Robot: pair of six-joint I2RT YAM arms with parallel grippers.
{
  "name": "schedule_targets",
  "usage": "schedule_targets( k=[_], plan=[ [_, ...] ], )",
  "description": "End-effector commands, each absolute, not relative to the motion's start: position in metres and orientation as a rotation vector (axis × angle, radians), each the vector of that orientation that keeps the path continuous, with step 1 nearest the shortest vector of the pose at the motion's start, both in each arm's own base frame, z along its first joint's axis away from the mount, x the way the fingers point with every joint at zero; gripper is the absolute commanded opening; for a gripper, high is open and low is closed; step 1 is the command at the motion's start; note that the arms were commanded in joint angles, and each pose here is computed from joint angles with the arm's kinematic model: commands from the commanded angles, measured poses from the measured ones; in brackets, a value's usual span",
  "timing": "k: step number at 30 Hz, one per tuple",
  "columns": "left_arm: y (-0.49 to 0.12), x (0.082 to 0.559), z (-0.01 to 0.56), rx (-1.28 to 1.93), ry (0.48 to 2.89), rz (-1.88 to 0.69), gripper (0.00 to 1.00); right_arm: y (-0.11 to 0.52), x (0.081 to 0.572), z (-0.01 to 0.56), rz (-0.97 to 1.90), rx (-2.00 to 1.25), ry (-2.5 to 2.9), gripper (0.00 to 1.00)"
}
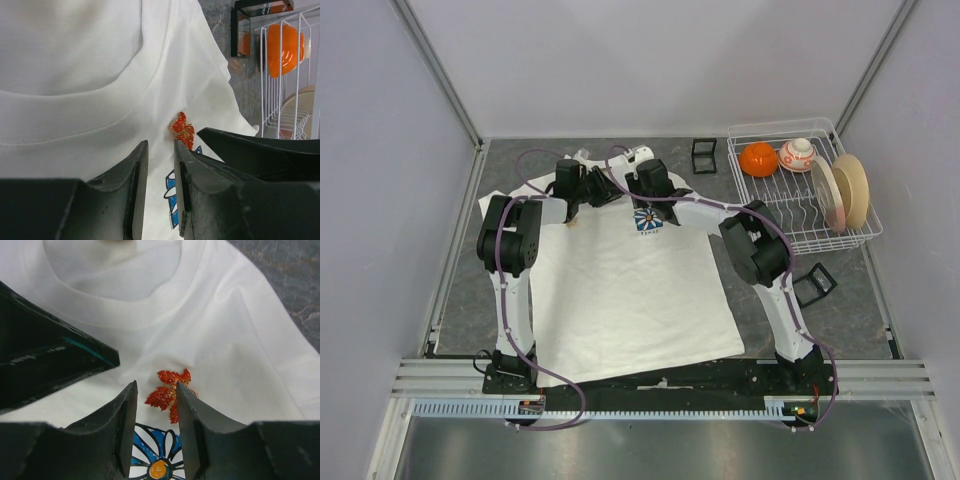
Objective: Remove the brooch from the garment
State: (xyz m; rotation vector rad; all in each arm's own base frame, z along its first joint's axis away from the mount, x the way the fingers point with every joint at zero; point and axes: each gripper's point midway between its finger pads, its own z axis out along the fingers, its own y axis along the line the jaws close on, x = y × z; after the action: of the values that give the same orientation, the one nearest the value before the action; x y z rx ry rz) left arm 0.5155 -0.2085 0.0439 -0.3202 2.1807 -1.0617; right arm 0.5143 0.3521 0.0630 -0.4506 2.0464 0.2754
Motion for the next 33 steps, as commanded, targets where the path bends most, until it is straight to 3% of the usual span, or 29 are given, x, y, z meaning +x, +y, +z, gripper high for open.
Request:
schedule_targets(
  k=[1,8,15,21,33],
  plan=[
    [-0.212,0.522,0.069,-0.294,2.102,-1.111,0.33,0.351,0.520,0.059,0.259,-0.447,2.061,0.44],
    [-0.213,0.522,0.069,-0.289,2.102,-1.121,0.33,0.345,0.520,0.046,0.209,-0.437,2.104,0.53],
    [-0.214,0.522,0.071,-0.284,2.099,-1.128,0.33,0.343,0.518,0.036,0.181,-0.430,2.135,0.56],
    [-0.216,0.521,0.070,-0.280,2.101,-1.136,0.33,0.340,0.519,0.036,0.162,-0.400,2.137,0.51],
    [-0.233,0.516,0.075,-0.224,2.097,-1.187,0.32,0.344,0.520,0.059,0.272,-0.235,2.057,0.32]
  ],
)
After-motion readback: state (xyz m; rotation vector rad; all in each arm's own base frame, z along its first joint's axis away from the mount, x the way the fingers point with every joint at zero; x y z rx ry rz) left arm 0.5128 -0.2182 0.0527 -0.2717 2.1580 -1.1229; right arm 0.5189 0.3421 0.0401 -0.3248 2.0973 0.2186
